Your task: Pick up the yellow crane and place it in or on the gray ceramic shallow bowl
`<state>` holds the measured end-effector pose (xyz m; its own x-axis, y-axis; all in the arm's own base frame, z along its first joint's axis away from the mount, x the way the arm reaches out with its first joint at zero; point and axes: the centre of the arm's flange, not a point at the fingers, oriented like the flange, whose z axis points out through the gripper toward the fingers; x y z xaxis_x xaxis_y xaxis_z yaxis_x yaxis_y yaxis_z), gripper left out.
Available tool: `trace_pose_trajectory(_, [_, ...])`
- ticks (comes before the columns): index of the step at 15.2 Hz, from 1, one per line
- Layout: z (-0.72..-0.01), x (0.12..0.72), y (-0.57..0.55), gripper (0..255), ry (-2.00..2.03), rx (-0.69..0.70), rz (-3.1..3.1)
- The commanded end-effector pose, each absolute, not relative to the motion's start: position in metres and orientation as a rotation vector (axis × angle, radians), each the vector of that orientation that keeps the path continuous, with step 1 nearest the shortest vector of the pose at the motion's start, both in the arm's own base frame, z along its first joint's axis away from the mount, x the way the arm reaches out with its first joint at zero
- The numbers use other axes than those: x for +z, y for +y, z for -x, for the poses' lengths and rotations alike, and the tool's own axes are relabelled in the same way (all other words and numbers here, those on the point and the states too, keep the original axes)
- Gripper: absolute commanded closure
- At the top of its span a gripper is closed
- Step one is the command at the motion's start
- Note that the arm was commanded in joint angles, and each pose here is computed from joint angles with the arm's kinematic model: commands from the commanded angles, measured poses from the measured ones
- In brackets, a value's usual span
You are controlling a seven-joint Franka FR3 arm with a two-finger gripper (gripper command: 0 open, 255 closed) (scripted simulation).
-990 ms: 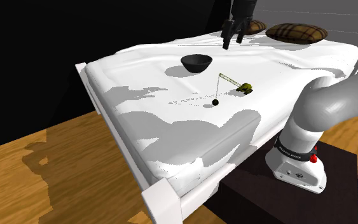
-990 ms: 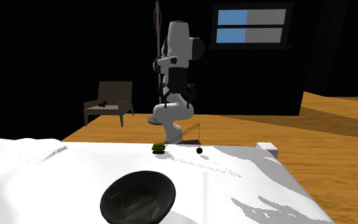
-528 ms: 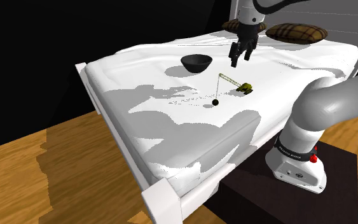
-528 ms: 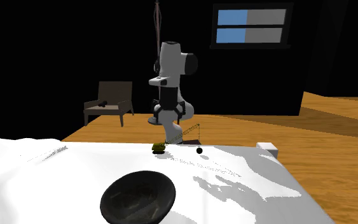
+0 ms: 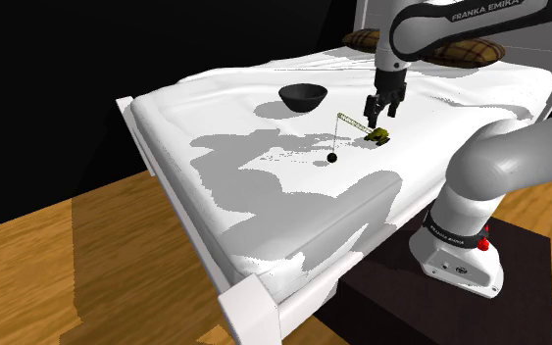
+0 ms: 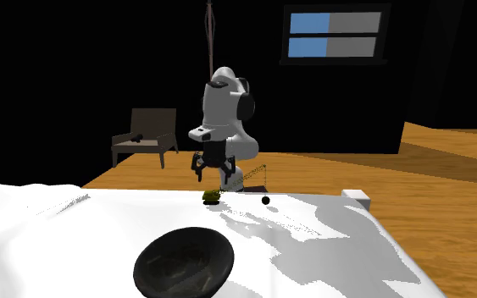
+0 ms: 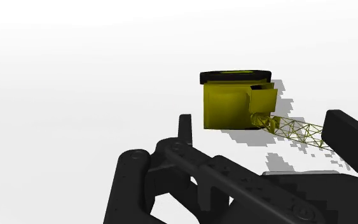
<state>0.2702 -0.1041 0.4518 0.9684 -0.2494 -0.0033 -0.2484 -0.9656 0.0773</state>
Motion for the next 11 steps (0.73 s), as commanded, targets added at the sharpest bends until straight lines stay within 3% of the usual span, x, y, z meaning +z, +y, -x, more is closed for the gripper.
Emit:
trace_pose_trajectory(1, [-0.269, 0.441, -0.105, 0, -0.387, -0.024, -3.040])
trace_pose_trajectory(11, [-0.268, 0.417, -0.107, 0, -0.387, -0.024, -3.040])
